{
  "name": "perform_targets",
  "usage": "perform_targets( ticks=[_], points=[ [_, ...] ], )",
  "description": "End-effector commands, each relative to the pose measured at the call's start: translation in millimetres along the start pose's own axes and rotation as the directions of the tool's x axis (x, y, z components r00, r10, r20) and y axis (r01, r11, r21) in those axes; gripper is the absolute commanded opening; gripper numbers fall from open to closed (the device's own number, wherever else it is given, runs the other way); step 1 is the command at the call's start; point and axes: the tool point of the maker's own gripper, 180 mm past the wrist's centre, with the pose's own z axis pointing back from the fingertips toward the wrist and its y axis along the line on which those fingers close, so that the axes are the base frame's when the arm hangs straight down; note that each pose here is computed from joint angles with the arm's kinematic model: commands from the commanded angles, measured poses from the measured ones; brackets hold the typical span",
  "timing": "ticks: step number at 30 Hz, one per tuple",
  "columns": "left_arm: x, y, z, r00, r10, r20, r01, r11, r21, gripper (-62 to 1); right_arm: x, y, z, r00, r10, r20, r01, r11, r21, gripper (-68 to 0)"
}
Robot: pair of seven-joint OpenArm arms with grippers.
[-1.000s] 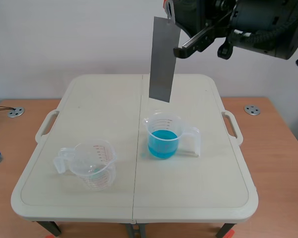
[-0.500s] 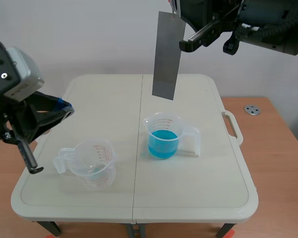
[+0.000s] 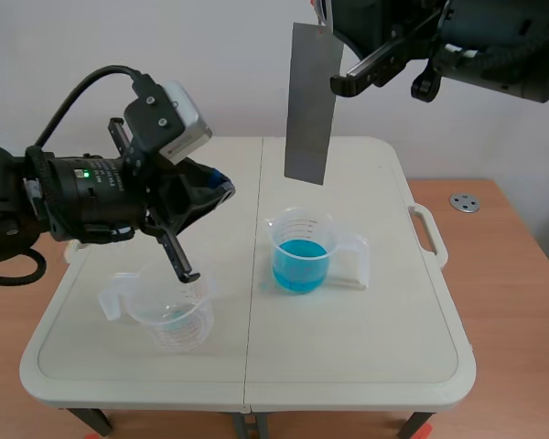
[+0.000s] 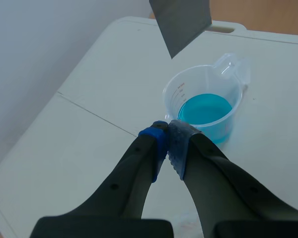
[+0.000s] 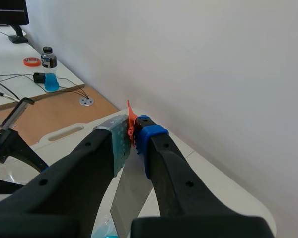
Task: Hold the metal plate by the orange handle, dip it into the blue solution, take it out and point at it, then put the plate back in the beaker on the left.
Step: 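Raise the plate and point at it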
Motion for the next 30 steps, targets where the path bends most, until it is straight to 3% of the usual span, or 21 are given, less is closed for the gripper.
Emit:
perform_targets(
  ticks=[1,10,30],
  points=[
    [13,7,-5,0.999,-0.010,0.039,0.009,1.000,0.019,-59.7,14.4,0,0,0.999,0.015,0.047,-0.015,1.000,0.009,-66.2],
    [21,0,-34,0.999,-0.019,0.049,0.019,1.000,-0.005,-59.7,14.5,0,0,0.999,0.015,0.048,-0.015,1.000,0.009,-66.2],
    [29,8,-36,0.996,-0.020,0.086,0.016,0.999,0.046,-59.7,14.9,0,0,0.999,0.012,0.050,-0.013,1.000,0.010,-66.2]
  ],
)
